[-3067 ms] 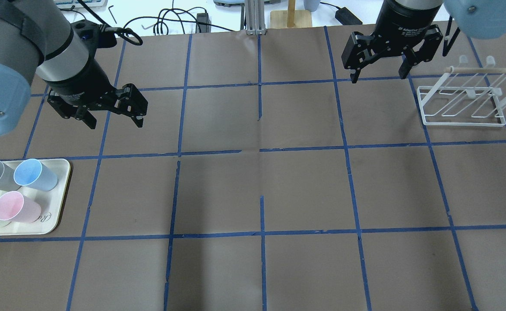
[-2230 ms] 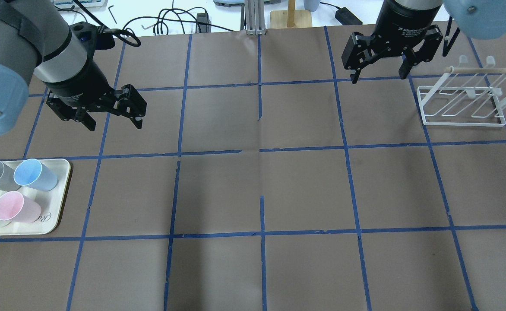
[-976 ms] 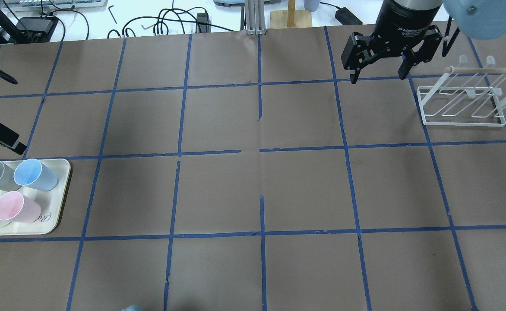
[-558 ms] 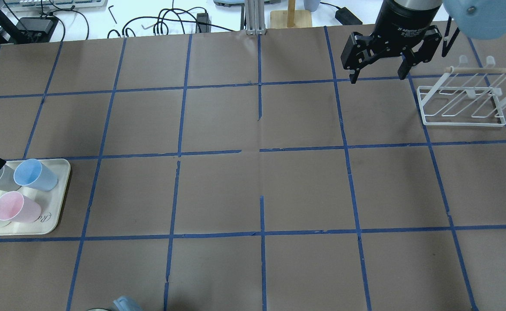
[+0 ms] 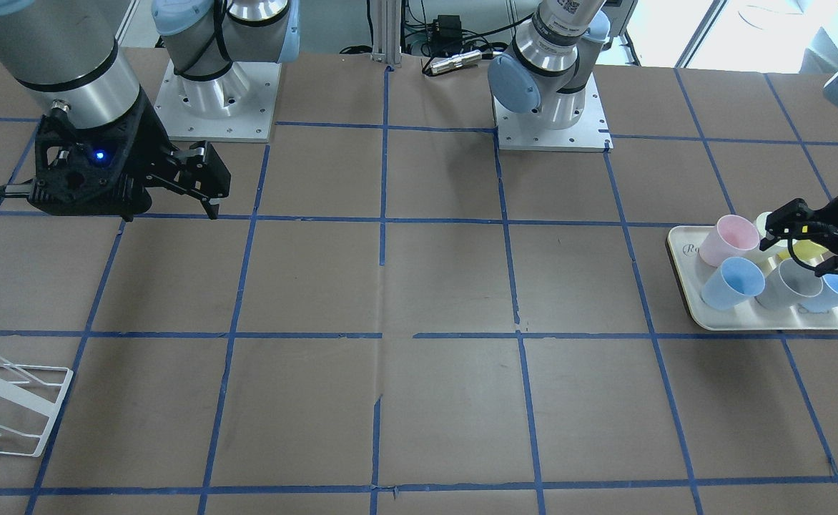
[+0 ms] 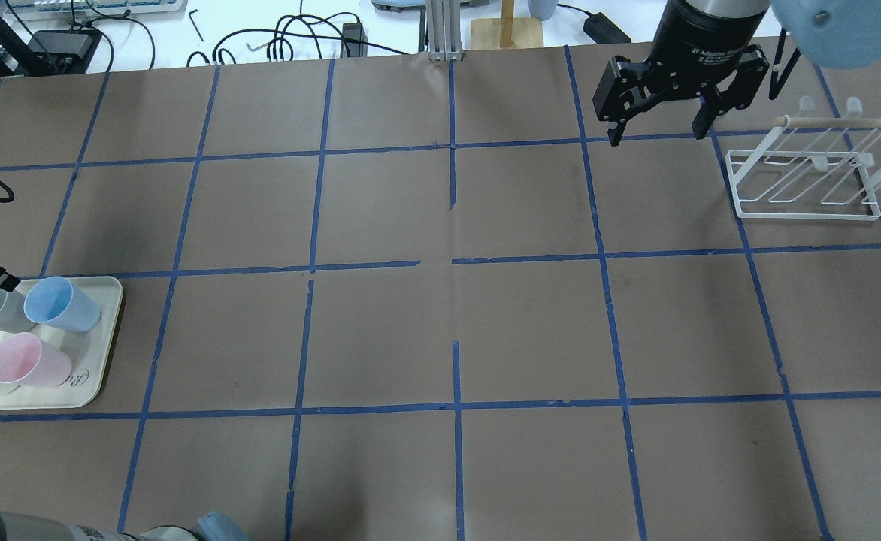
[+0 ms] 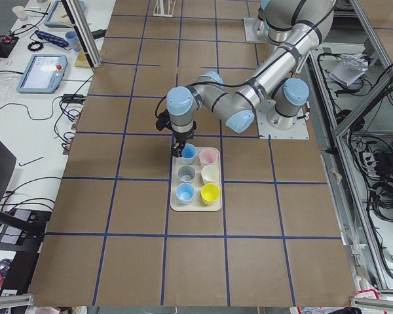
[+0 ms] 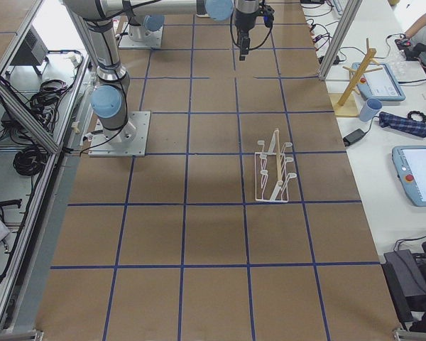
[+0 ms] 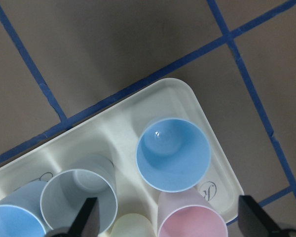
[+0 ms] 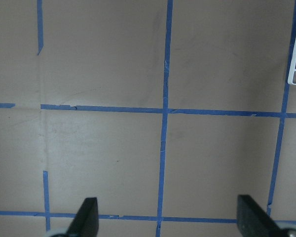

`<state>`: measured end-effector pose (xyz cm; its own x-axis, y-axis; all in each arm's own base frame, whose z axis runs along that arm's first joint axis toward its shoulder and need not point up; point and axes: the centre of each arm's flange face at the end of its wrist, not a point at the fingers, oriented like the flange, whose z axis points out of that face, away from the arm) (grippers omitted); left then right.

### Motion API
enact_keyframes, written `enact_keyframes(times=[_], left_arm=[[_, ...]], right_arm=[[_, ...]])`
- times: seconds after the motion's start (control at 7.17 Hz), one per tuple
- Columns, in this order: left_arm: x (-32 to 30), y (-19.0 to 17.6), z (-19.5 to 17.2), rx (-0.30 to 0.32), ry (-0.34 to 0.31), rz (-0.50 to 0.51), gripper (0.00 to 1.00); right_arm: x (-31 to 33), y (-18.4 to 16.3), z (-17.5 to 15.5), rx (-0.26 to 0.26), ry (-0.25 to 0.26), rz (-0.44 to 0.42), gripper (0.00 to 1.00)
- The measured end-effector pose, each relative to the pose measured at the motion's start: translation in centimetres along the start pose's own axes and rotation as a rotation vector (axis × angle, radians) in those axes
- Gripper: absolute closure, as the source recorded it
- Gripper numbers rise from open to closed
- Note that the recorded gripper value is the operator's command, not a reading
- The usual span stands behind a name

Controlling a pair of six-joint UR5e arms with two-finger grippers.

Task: Transfer IKEA cup to right arm and place on rack

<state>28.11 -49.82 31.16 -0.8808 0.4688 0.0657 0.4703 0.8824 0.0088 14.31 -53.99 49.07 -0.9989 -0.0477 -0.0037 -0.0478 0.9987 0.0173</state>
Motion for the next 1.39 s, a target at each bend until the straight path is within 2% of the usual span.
enact_keyframes(times=[0.56,0.84,1.12,1.25,1.39], left_arm=[[-2.0,-1.1,3.7,0.0,-0.001,0.019,0.0],[-2.0,-1.6,5.1,-0.007,0.016,0.047,0.09],[-2.0,-1.7,6.2,-0.031,0.033,0.093,0.1],[-2.1,-1.7,6.7,-0.042,0.041,0.104,0.21],[-2.1,-1.7,7.3,-0.049,0.051,0.11,0.43]], right_arm=[[0.0,0.0,0.0,0.0,0.0,0.001,0.0],[0.0,0.0,0.1,-0.001,-0.001,0.002,0.0],[0.0,0.0,0.1,-0.002,-0.002,0.003,0.0],[0.0,0.0,0.1,-0.002,-0.002,0.003,0.0],[0.0,0.0,0.1,-0.003,-0.002,0.004,0.0]])
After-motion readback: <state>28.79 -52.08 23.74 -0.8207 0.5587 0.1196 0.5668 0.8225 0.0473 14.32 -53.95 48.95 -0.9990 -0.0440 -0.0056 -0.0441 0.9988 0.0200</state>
